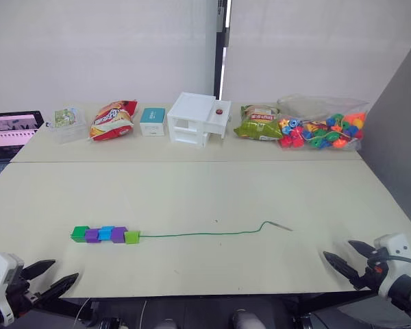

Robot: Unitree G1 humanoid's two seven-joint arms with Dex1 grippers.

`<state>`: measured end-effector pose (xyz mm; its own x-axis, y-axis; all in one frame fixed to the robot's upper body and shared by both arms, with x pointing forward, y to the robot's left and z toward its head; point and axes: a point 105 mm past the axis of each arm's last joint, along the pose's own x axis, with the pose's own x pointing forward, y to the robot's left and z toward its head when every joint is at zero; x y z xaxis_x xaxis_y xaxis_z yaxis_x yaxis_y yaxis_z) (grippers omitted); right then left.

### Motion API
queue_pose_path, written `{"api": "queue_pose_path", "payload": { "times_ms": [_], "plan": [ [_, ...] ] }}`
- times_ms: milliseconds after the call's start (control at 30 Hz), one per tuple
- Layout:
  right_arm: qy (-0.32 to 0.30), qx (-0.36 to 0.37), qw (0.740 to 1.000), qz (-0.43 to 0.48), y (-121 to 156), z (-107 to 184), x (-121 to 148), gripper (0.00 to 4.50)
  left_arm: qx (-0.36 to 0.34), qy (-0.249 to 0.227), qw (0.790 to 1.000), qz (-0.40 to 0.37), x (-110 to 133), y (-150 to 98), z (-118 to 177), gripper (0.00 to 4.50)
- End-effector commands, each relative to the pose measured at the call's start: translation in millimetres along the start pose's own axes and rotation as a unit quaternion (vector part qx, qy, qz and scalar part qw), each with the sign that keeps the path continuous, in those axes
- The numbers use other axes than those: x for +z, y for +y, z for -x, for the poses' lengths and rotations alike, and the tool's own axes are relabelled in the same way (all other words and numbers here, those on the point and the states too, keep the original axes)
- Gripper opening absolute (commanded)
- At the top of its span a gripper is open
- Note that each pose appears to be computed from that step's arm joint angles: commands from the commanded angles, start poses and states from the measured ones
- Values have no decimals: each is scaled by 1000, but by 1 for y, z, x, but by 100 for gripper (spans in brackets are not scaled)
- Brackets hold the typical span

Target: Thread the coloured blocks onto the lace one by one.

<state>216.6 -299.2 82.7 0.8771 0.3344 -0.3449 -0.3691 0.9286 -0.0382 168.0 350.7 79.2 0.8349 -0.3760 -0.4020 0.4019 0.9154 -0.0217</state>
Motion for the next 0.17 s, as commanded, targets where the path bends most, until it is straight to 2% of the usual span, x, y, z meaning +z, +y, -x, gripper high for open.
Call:
{"api": "queue_pose_path", "payload": {
  "times_ms": [33,167],
  "plan": [
    [-8,4,1000,18,-1,1,7,446,-8,-3,1000,-21,9,0,0,450],
    [-2,10,1000,14,0,-2,2,446,-5,0,999,-32,11,-1,-2,450]
  ]
}}
